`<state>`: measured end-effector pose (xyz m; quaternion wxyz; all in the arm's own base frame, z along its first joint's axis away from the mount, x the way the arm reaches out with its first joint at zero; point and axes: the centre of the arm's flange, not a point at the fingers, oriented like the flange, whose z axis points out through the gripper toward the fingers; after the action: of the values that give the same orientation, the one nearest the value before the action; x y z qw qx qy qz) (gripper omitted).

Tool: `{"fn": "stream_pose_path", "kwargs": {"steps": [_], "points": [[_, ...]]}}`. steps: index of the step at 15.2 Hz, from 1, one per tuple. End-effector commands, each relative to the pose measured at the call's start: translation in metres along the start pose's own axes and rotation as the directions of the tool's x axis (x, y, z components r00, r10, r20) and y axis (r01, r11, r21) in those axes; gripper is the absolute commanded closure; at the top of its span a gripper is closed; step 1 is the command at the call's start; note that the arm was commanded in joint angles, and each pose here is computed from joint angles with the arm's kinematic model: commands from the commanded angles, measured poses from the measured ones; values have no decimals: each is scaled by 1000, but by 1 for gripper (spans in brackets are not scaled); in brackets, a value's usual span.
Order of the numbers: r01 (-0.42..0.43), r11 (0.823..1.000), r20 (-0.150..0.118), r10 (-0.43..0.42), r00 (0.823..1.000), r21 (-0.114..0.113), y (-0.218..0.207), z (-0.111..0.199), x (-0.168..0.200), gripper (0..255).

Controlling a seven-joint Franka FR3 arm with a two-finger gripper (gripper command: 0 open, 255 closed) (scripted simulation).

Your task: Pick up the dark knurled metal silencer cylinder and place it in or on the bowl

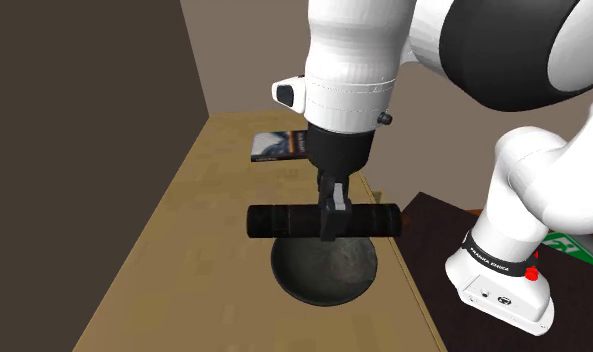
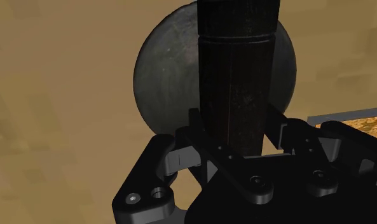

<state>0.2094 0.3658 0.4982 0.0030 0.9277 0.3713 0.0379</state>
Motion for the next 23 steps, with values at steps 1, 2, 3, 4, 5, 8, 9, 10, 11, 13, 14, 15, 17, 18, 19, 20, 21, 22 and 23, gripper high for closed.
{"fn": "stream_pose_path", "kwargs": {"steps": [1, 2, 3, 4, 5, 8, 9, 10, 11, 13, 14, 15, 17, 18, 19, 20, 21, 22, 23], "points": [[0, 1000, -1, 0, 1000, 0, -1, 11, 0, 255], [0, 1000, -1, 0, 1000, 0, -1, 16, 0, 255], [0, 1000, -1, 0, 1000, 0, -1, 21, -1, 255], [0, 1000, -1, 0, 1000, 0, -1, 26, -1, 255], [0, 1000, -1, 0, 1000, 0, -1, 32, -1, 255], [0, 1000, -1, 0, 1000, 0, -2, 50, -3, 255], [0, 1000, -1, 0, 1000, 0, -2, 50, -3, 255], [0, 1000, -1, 0, 1000, 0, -2, 50, -3, 255], [0, 1000, -1, 0, 1000, 0, -2, 50, -3, 255], [0, 1000, -1, 0, 1000, 0, -2, 50, -3, 255], [0, 1000, -1, 0, 1000, 0, -2, 50, -3, 255], [0, 1000, -1, 0, 1000, 0, -2, 50, -3, 255], [0, 1000, -1, 0, 1000, 0, -2, 50, -3, 0], [0, 1000, -1, 0, 1000, 0, -2, 50, -3, 0], [0, 1000, -1, 0, 1000, 0, -2, 50, -3, 0], [0, 1000, -1, 0, 1000, 0, -2, 50, -3, 0], [0, 1000, -1, 0, 1000, 0, -2, 50, -3, 0], [0, 1000, -1, 0, 1000, 0, -2, 50, -3, 0], [0, 1000, -1, 0, 1000, 0, -2, 36, -3, 0]]}}
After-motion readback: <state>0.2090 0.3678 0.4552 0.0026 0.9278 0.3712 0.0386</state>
